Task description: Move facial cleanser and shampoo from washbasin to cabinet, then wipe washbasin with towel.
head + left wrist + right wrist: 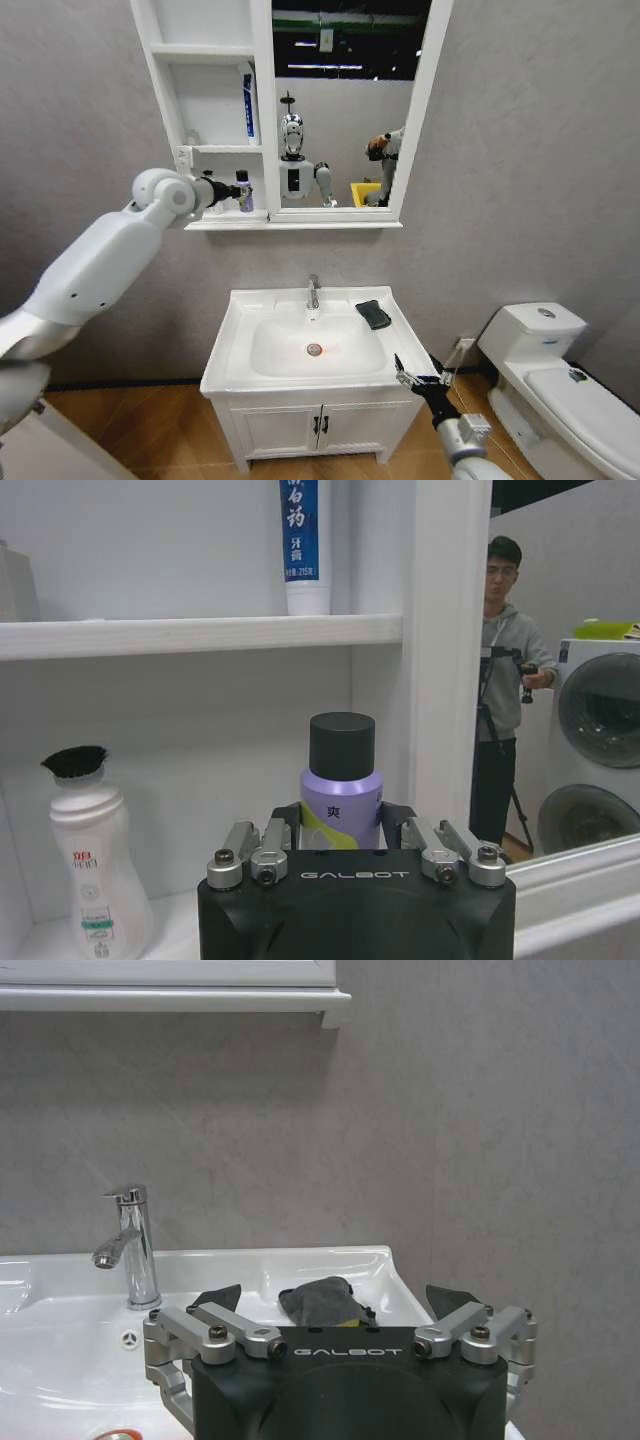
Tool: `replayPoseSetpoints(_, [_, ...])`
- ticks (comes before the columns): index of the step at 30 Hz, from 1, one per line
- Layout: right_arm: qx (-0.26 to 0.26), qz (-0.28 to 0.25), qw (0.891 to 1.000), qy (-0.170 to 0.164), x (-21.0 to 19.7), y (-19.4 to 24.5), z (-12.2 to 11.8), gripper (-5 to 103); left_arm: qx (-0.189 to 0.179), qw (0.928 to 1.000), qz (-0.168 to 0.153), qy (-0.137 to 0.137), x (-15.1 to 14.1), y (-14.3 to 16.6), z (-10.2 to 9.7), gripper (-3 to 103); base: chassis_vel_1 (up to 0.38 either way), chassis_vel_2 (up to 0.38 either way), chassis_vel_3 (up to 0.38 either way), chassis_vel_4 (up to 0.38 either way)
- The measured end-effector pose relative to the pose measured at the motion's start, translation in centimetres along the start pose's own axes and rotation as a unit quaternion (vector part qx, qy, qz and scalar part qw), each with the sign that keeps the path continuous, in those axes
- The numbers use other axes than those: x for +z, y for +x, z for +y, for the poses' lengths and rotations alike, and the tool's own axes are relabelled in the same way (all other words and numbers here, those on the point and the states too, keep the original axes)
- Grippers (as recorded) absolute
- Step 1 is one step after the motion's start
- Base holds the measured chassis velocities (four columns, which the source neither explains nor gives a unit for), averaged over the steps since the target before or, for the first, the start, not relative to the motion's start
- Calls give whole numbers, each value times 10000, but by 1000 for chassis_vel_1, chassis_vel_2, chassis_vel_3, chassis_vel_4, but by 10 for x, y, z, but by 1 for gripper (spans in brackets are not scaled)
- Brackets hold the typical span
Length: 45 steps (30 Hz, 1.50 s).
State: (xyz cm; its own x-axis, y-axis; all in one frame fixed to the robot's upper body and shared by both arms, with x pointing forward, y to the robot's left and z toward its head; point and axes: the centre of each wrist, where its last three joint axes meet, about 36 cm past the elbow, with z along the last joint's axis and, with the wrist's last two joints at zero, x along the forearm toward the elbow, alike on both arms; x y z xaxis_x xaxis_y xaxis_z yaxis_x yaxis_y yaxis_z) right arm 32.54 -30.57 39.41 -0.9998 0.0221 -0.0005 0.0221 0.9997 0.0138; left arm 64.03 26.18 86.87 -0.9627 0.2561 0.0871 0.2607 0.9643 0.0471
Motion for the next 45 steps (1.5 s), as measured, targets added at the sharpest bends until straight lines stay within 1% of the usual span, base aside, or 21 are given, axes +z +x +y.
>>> replayPoseSetpoints(1, [4,-4,10000,-10,0,0,-1,100,-67,10000,-1,-45,-3,-10,1,42,0,0,0,0])
replayPoseSetpoints(2, [4,-4,10000,-10,0,0,-1,100,-67,10000,-1,-45,-3,-10,1,42,0,0,0,0])
replayPoseSetpoints(4, [22,-13,10000,-25,1,-1,-3,100,-190,9997,2,-145,-6,-24,5,42,0,0,0,0])
replayPoseSetpoints(9, [44,-9,10000,-26,3,-1,-6,100,-263,9995,44,-190,-3,-32,8,42,0,0,0,0])
replayPoseSetpoints(10, [51,-5,10000,-25,4,-2,-7,100,-291,9994,72,-181,0,-35,9,42,0,0,0,0])
replayPoseSetpoints(11, [57,-1,10000,-22,4,-2,-9,100,-331,9992,156,-162,13,-43,11,42,0,0,0,0])
replayPoseSetpoints(15, [59,-12,10000,-20,4,-4,-9,100,-335,9991,199,-138,20,-47,10,42,0,0,0,0])
replayPoseSetpoints(25, [67,1,10000,-30,5,-3,-9,100,-377,9990,210,-87,22,-53,11,42,0,0,0,0])
replayPoseSetpoints(26, [69,0,10000,-26,5,-2,-9,100,-394,9990,209,-67,22,-54,12,39,0,0,0,0])
replayPoseSetpoints(28, [71,-9,10000,-21,4,-2,-9,100,-412,9989,203,-28,23,-53,14,47,0,0,0,0])
replayPoseSetpoints(29, [71,-9,10000,-21,4,-2,-9,100,-412,9989,203,-28,23,-53,14,47,0,0,0,0])
replayPoseSetpoints(30, [71,-17,10000,-19,3,-2,-9,100,-418,9989,196,18,25,-52,16,53,0,0,0,0])
replayPoseSetpoints(31, [71,-17,10000,-19,3,-2,-9,100,-418,9989,196,18,25,-52,16,53,0,0,0,0])
replayPoseSetpoints(35, [71,-31,10000,-23,1,-2,-8,100,-424,9989,205,58,35,-50,20,75,0,0,0,0])
replayPoseSetpoints(37, [71,-32,10000,-24,1,-2,-8,100,-431,9989,195,68,36,-50,20,75,0,0,0,0])
replayPoseSetpoints(39, [70,-35,10000,-19,1,-2,-7,100,-435,9990,77,118,38,-43,24,86,0,0,0,0])
replayPoseSetpoints(40, [70,-35,10000,-19,1,-2,-7,100,-435,9990,77,118,38,-43,24,86,0,0,0,0])
replayPoseSetpoints(42, [68,-39,10000,-22,0,-2,-7,100,-423,9990,-68,112,39,-28,31,95,0,0,0,0])
replayPoseSetpoints(43, [71,-34,10000,-25,0,-1,-7,100,-401,9988,-269,86,42,-6,40,98,0,0,0,0])
replayPoseSetpoints(44, [71,-34,10000,-25,0,-1,-7,100,-401,9988,-269,86,42,-6,40,98,0,0,0,0])
replayPoseSetpoints(45, [71,-35,10000,-30,0,-1,-6,100,-332,9983,-483,38,44,14,46,100,0,0,0,0])
